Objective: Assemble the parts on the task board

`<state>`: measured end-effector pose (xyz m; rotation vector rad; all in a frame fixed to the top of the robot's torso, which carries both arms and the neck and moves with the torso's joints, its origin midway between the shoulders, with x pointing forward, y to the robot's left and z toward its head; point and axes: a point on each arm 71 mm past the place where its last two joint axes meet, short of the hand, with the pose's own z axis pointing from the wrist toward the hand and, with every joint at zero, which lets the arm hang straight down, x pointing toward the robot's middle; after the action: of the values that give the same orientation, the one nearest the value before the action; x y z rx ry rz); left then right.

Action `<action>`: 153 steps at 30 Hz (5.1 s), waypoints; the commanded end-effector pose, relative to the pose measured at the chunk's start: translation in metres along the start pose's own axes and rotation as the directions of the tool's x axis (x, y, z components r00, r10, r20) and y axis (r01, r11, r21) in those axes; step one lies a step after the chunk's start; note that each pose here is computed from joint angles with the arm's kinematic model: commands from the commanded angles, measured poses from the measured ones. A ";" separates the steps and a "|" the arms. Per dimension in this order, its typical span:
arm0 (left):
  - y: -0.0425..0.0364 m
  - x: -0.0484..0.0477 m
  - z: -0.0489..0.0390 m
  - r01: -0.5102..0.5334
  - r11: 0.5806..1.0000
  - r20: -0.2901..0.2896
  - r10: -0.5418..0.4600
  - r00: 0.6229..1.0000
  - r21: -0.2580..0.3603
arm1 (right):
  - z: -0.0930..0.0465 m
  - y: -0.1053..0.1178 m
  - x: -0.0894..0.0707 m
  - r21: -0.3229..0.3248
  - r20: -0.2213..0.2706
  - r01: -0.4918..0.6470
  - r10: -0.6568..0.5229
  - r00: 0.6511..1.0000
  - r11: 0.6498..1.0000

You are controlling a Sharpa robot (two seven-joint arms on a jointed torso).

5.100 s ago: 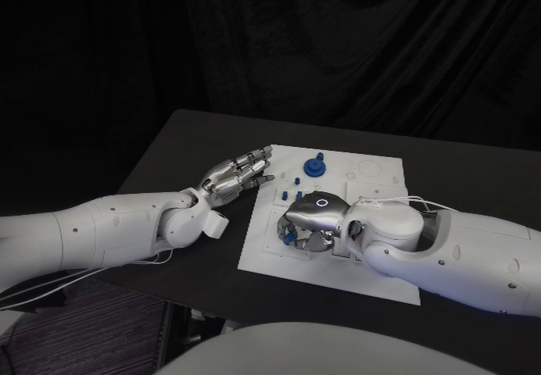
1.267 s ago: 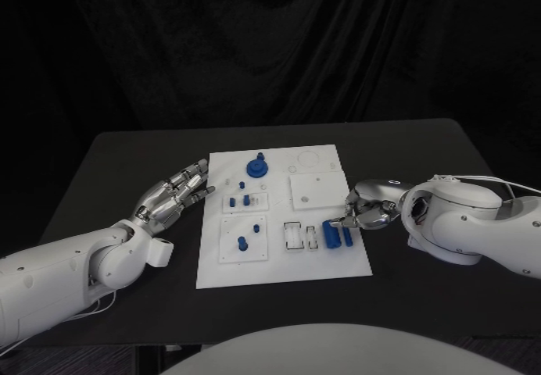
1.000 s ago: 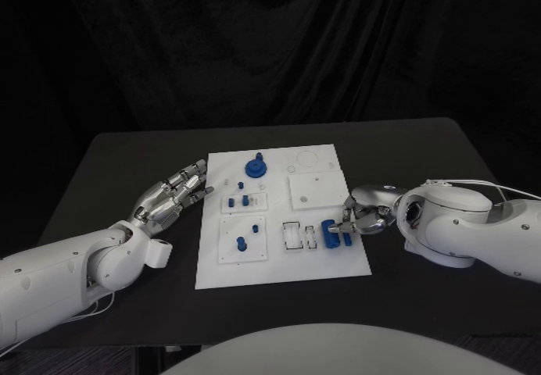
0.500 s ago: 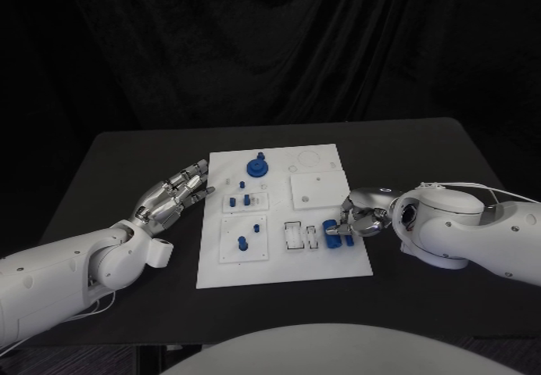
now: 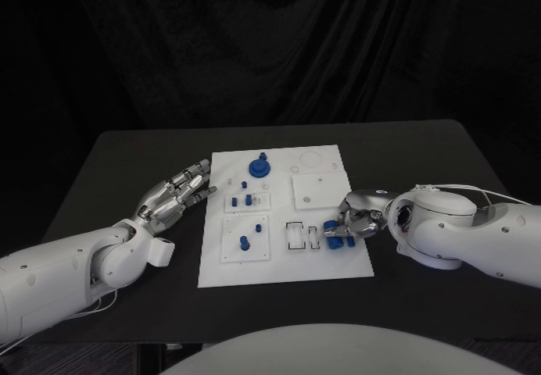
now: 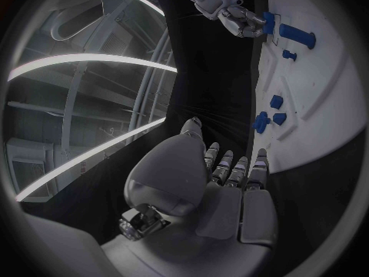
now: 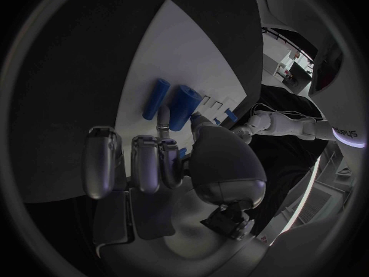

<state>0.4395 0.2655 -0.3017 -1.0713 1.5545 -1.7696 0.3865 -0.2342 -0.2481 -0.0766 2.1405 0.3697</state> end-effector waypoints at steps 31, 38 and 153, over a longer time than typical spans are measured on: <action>0.0006 0.0016 -0.0022 0.020 0.999 -0.017 -0.020 1.000 0.031 | 0.020 0.004 0.026 0.080 -0.219 -0.275 0.286 0.933 0.958; 0.0014 0.0011 -0.0032 0.021 0.999 -0.016 -0.020 1.000 0.028 | 0.015 0.001 0.026 0.111 -0.203 -0.433 0.447 0.871 0.895; 0.0090 0.0003 -0.0053 0.024 1.000 -0.010 -0.024 1.000 0.018 | 0.028 0.030 0.005 0.082 -0.312 -0.561 0.555 0.771 0.824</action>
<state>0.4343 0.2677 -0.3130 -1.0946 1.5718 -1.7678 0.4008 -0.1979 -0.2603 0.5639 2.4759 0.7382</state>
